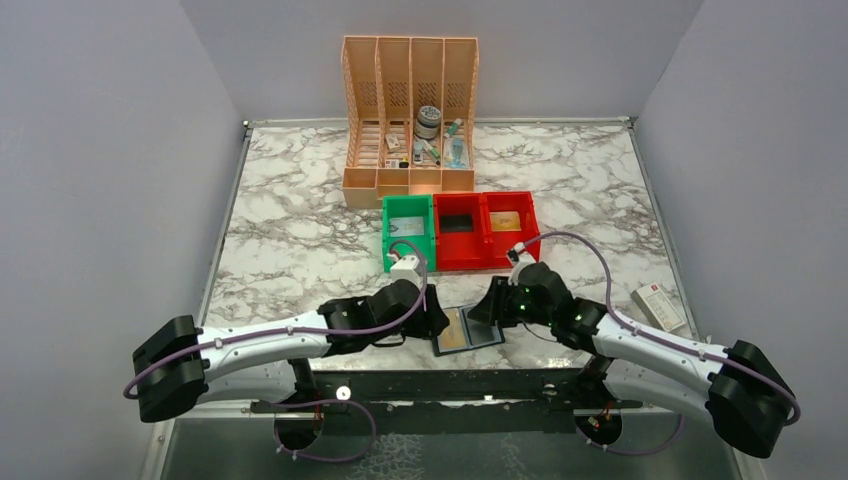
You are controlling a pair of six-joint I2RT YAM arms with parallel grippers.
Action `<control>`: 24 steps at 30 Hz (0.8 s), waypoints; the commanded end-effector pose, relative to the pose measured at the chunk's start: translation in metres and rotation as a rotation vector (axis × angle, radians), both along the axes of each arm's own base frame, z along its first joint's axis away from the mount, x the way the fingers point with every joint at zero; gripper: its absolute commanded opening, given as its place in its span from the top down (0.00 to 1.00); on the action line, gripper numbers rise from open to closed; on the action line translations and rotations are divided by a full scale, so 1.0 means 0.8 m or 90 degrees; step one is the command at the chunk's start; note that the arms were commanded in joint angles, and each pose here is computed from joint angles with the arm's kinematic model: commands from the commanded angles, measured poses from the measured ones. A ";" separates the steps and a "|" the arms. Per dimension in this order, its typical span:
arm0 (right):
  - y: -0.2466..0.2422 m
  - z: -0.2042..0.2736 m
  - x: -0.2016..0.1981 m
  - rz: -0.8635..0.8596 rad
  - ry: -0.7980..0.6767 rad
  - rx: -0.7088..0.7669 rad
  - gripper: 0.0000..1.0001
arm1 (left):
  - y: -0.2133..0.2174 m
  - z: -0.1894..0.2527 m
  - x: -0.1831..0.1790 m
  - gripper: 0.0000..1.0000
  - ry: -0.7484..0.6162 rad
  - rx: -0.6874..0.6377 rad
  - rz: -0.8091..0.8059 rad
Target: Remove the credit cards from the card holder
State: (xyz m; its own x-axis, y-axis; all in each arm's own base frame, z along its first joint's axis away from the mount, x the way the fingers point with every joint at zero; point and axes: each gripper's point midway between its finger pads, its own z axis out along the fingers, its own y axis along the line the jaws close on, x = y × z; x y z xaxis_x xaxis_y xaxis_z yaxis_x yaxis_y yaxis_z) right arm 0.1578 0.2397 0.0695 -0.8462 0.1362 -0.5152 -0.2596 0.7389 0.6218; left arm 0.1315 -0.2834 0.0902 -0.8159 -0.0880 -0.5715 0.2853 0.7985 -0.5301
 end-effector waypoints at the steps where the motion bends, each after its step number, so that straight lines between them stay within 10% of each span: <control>1: 0.009 0.011 0.007 -0.005 -0.019 0.049 0.63 | -0.030 0.020 -0.015 0.50 0.009 -0.044 -0.061; 24: 0.035 -0.042 -0.026 0.102 0.112 0.021 0.75 | -0.023 -0.085 -0.014 0.79 0.050 0.094 -0.034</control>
State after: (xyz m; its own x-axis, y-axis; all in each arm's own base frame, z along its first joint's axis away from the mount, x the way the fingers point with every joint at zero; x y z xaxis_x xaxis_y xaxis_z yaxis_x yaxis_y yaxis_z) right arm 0.1313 0.2619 0.0331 -0.9377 0.0191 -0.3468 -0.2422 0.6797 0.6923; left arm 0.1162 -0.3061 0.0284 -0.8676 0.0342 -0.4960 0.3015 0.8294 -0.4702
